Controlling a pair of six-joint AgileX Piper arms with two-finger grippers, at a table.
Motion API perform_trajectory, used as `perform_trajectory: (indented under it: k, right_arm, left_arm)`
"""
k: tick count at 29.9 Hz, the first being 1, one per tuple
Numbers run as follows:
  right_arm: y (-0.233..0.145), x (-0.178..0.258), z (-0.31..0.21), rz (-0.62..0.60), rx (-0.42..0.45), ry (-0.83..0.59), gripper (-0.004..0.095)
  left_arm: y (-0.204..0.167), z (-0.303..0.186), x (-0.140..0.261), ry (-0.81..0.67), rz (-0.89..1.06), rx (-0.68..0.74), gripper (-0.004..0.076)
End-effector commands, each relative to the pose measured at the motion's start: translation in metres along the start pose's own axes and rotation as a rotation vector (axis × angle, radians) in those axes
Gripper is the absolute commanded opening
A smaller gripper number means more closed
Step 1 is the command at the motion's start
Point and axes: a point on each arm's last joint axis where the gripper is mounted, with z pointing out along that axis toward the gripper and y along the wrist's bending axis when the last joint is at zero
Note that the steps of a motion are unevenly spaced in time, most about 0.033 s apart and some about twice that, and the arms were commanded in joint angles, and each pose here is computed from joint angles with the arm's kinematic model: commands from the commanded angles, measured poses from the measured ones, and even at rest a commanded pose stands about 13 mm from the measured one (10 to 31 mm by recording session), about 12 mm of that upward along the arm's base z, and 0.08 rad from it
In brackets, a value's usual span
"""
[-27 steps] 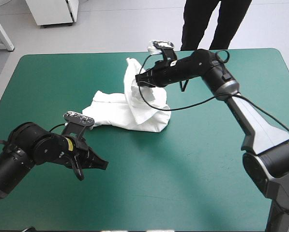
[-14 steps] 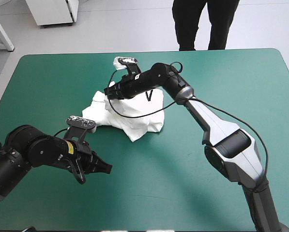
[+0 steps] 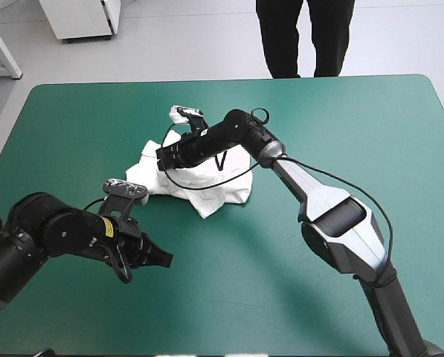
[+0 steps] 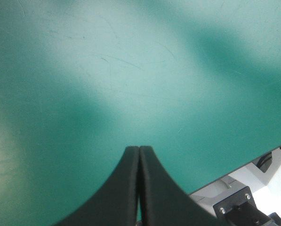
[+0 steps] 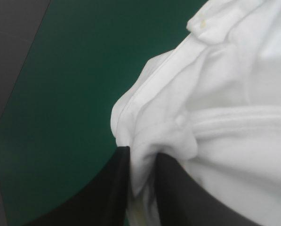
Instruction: Fold the cloth
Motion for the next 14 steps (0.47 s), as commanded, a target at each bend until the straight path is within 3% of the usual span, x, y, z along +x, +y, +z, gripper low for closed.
perform_trajectory:
  k: [1, 2, 4, 14]
  right_arm:
    - [0.042, -0.016, -0.037, -0.056, -0.085, -0.060, 0.0406]
    - [0.044, -0.015, -0.039, -0.055, -0.087, -0.047, 0.0468]
    - [0.045, -0.016, -0.043, -0.038, -0.065, -0.031, 0.0502]
    - [0.045, -0.028, -0.094, -0.134, 0.226, 0.013, 0.0447]
  left_arm:
    - [-0.003, -0.011, 0.003, -0.007, -0.003, 0.022, -0.0022]
    - [-0.003, -0.011, 0.002, -0.009, -0.003, 0.022, -0.0022]
    - [-0.003, -0.011, 0.002, -0.009, -0.003, 0.022, -0.0022]
    - [-0.004, -0.011, 0.002, -0.015, -0.004, 0.027, -0.0022]
